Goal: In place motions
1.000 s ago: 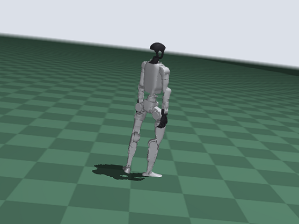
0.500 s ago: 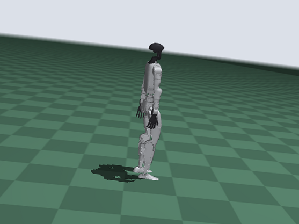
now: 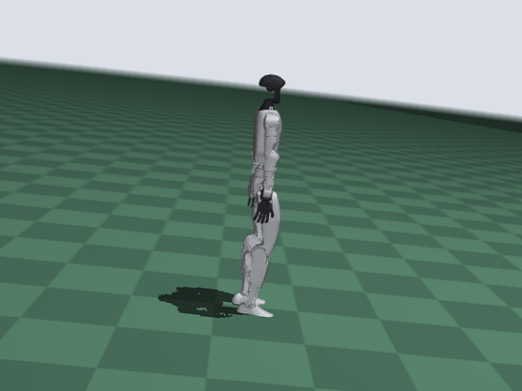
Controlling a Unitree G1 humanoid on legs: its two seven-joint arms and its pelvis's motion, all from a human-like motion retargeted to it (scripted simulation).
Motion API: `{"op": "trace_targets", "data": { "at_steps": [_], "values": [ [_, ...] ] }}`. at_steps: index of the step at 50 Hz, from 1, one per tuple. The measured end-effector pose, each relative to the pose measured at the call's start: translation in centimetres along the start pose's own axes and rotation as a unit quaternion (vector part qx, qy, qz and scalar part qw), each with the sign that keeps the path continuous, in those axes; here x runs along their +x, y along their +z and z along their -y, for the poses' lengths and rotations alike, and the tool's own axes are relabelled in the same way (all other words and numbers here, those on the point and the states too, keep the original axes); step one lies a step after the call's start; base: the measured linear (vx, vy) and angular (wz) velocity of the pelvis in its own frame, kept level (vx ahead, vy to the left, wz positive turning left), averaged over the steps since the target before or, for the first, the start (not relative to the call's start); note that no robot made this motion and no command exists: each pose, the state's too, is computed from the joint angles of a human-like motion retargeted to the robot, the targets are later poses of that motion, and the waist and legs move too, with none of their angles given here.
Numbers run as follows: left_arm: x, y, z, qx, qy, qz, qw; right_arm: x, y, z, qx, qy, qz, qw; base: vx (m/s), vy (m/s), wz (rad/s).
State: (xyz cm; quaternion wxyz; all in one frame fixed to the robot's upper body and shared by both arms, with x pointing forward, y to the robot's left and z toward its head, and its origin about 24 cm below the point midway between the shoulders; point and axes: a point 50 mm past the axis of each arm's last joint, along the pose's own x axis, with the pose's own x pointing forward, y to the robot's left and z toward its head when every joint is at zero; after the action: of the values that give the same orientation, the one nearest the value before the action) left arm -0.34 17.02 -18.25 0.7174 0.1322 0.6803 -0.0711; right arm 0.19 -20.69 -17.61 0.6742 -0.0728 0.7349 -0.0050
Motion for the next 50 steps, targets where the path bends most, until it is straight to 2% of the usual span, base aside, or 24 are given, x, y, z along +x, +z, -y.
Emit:
{"op": "trace_targets", "data": {
  "at_steps": [13,22,34,42,50],
  "values": [
    [0.0,-0.5,-1.0,0.002,0.018,-0.004,1.0,0.0,-0.4,-0.5,-0.008,0.006,-0.004,1.0,-0.08,-0.1,0.98],
    [0.0,0.6,-0.2,-0.031,0.021,0.024,0.999,-0.1,-1.0,0.9,-0.025,-0.01,-0.019,0.999,-0.23,-0.04,1.43],
    [-0.3,-1.9,-0.5,-0.042,0.057,-0.009,0.997,-0.1,-1.6,1.5,-0.014,-0.014,-0.03,0.999,-0.14,0.07,2.0],
    [-0.7,-4.6,0.1,-0.077,0.066,-0.058,0.993,-0.1,0.3,1.6,-0.031,-0.015,0.007,0.999,-0.02,0.16,1.23],
    [-0.7,-5.2,-0.7,-0.053,0.05,-0.076,0.994,-0.1,1.8,1.3,-0.01,-0.012,0.039,0.999,0.06,0.2,0.6]
  ]
}}
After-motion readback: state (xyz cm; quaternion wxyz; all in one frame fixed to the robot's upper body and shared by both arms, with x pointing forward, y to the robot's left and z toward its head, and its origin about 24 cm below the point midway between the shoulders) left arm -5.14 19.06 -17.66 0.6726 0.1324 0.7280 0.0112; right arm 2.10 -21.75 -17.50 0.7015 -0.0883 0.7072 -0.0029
